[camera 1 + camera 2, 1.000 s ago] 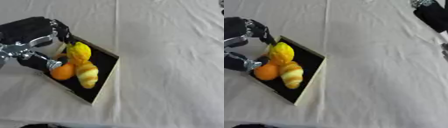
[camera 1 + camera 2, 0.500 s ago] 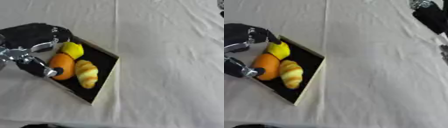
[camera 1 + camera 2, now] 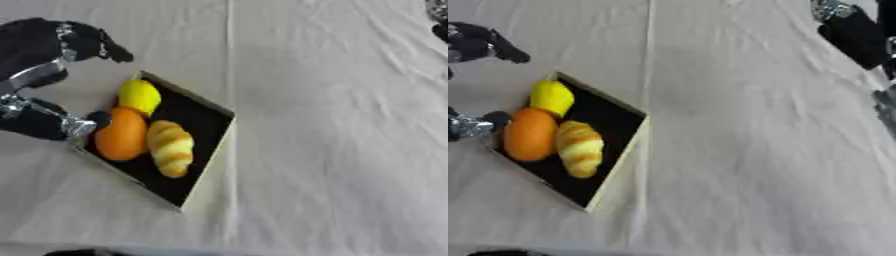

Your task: Pick up objects on the table and place them in the box.

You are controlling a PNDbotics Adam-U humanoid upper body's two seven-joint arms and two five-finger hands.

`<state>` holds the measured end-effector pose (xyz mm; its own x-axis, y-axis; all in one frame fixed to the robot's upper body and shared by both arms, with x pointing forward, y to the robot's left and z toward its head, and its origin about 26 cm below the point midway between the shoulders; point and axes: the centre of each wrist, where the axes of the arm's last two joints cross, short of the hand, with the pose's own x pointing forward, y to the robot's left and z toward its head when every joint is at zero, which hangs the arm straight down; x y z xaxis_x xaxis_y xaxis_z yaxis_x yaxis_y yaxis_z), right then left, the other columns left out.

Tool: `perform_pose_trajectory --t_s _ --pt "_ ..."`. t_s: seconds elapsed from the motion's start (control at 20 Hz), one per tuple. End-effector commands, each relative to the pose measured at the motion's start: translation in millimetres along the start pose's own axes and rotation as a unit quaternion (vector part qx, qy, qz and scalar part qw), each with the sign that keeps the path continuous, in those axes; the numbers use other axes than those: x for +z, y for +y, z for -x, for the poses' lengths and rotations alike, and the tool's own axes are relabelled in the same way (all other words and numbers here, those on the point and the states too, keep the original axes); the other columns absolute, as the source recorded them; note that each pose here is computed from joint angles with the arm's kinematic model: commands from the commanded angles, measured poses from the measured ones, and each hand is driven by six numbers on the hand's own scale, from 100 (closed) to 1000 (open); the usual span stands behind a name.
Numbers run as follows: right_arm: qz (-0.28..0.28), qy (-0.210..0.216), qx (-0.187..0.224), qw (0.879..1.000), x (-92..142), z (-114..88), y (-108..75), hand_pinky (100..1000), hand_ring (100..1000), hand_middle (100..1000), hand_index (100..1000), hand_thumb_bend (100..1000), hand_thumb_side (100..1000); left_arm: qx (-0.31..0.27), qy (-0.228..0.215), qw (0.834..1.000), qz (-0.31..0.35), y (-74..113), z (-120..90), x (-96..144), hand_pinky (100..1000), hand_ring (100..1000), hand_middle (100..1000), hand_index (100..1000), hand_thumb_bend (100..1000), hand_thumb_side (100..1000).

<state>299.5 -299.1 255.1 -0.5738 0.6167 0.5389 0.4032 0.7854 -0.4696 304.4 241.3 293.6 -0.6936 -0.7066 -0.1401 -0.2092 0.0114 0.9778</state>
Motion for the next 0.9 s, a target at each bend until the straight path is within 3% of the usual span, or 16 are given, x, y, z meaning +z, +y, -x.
perform_pose_trajectory --t_s 0.05,0.3,0.5,0.9 --pt "0.013 -0.017 0.011 1.0 -5 -6 -9.5 871 749 720 829 100 510 -0.02 0.021 0.997 -0.077 23.8 13 15 757 726 687 844 365 100" --pt "0.02 -0.019 0.013 1.0 -5 -6 -11.6 871 750 720 829 100 501 -0.011 0.039 0.984 -0.171 34.2 27 33 747 693 652 823 348 100" --pt "0.029 -0.023 0.014 0.999 -7 -7 -13.9 871 751 720 829 100 487 0.002 0.068 0.968 -0.242 30.7 38 49 741 671 626 802 331 100" --pt "0.051 -0.034 0.007 0.998 -9 -8 -17.1 870 749 717 826 100 464 0.078 0.115 0.9 -0.412 -2.7 52 79 744 653 611 791 250 100"
